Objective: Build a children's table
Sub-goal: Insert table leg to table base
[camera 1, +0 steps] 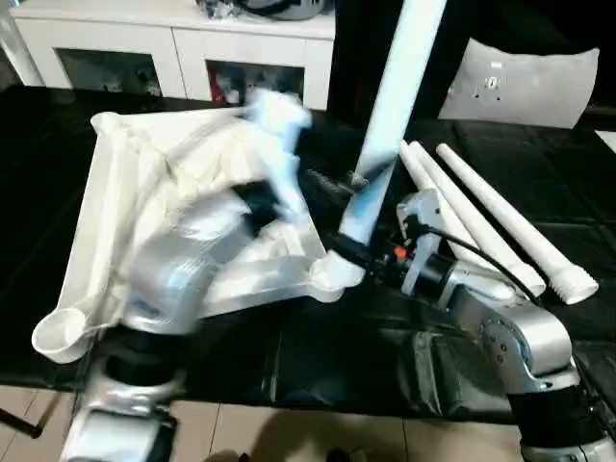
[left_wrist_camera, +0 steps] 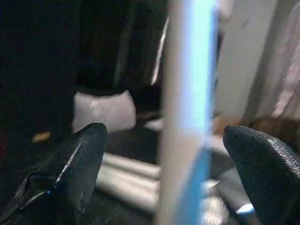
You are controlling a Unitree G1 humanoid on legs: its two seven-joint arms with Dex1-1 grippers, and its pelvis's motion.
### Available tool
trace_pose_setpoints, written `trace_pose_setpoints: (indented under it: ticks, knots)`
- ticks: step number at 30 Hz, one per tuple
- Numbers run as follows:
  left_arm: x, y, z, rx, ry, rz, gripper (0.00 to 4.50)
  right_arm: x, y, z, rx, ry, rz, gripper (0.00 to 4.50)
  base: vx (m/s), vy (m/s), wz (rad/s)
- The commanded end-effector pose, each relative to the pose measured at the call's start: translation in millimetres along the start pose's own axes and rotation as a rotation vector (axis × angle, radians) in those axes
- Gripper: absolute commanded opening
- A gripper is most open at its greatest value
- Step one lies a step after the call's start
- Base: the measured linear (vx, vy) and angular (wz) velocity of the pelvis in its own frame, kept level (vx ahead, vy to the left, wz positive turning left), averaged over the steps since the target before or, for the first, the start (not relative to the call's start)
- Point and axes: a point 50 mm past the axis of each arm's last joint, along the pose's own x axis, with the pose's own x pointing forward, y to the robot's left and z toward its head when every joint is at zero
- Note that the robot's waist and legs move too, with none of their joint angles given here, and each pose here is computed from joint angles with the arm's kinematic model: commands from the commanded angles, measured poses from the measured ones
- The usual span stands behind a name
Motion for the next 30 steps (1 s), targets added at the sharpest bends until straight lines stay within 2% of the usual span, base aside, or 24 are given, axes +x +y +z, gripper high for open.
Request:
trace_pose_setpoints:
  ticks: [1,4,6,8,10,13,17,19,25,28,30]
  knots:
    - [-2,-11.7,9.1,-0.046,-0.059,-0.09,4.5,0.3,-5.7,8.7,-0.025,-0.047,-0.057,1.9,0.0,0.0,0.0]
    - [-3,-14.5,11.8,-0.086,-0.1,-0.109,4.5,1.7,-7.1,7.6,-0.035,-0.031,-0.078,1.9,0.0,0.0,0.0]
    - [-1,1.3,9.5,-0.095,-0.113,0.014,4.5,3.3,-1.9,8.7,-0.027,-0.032,-0.029,1.9,0.0,0.0,0.0]
    - [2,31.6,-3.0,-0.005,-0.002,0.291,4.5,4.0,5.0,10.5,-0.051,-0.041,0.03,1.9,0.0,0.0,0.0]
    - [2,46.6,-9.5,0.038,0.067,0.43,4.5,4.3,8.8,10.4,-0.056,-0.042,0.057,1.9,0.0,0.0,0.0]
    - [3,54.2,-11.6,0.024,0.079,0.488,4.5,4.9,12.8,9.2,-0.062,-0.034,0.078,1.9,0.0,0.0,0.0]
    - [10,46.9,-10.4,0.037,0.088,0.415,4.5,5.3,14.2,7.3,-0.077,-0.023,0.081,1.9,0.0,0.0,0.0]
    - [21,27.3,-7.2,0.045,0.072,0.256,4.5,4.9,13.0,5.3,-0.088,-0.015,0.066,1.9,0.0,0.0,0.0]
    - [28,-4.4,-8.3,0.073,0.098,0.045,4.5,4.3,9.4,-0.1,-0.115,0.009,0.028,1.9,0.0,0.0,0.0]
    - [30,-9.7,-10.7,0.085,0.11,0.014,4.5,5.2,9.1,-0.2,-0.114,0.006,0.022,1.9,0.0,0.0,0.0]
    - [29,-5.8,-13.2,0.093,0.116,0.047,4.5,6.1,7.9,0.0,-0.113,0.005,0.01,1.9,0.0,0.0,0.0]
